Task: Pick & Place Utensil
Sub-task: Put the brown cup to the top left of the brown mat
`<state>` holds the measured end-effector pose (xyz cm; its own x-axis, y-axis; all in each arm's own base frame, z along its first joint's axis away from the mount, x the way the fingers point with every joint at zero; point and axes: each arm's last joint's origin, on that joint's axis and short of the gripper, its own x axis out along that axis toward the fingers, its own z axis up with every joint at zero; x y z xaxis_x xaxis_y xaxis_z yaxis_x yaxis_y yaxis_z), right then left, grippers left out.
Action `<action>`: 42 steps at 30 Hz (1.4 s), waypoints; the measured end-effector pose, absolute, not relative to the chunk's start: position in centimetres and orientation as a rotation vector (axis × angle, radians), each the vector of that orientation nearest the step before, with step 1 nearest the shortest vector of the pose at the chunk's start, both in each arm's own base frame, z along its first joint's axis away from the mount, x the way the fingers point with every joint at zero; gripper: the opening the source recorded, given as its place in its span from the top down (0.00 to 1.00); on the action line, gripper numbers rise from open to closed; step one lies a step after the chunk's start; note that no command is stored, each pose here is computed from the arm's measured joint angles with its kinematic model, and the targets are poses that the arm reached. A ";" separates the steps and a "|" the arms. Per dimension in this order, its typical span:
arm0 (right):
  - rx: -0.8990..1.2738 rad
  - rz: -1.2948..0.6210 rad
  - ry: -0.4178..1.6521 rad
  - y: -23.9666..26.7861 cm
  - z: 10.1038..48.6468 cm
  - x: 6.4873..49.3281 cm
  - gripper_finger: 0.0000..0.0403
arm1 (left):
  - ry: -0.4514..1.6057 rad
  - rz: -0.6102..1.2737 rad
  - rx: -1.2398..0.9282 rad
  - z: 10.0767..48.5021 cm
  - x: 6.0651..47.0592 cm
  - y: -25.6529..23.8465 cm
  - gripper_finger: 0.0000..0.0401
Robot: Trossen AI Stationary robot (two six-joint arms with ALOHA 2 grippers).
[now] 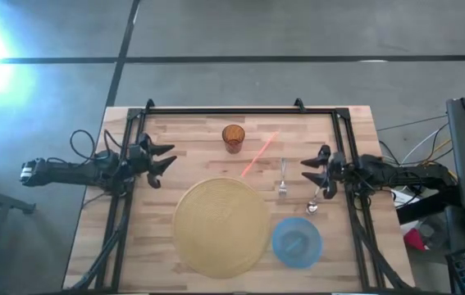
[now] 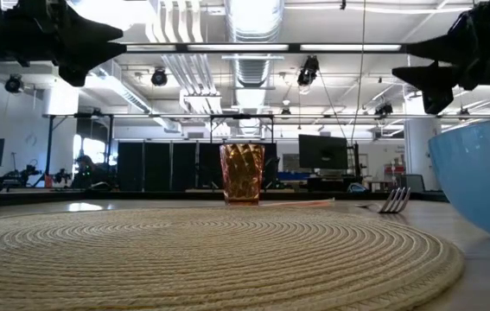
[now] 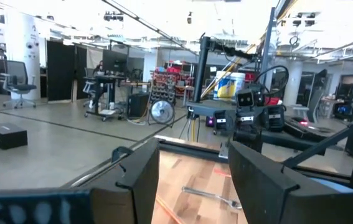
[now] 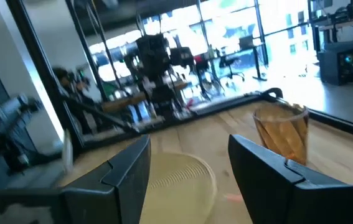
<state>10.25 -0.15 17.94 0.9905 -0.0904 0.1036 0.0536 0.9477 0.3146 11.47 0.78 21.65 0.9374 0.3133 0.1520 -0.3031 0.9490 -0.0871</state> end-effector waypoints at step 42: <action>0.367 -0.515 -0.085 -2.4 30.3 12.6 0.48 | -0.131 0.307 -0.049 21.5 11.9 0.8 0.54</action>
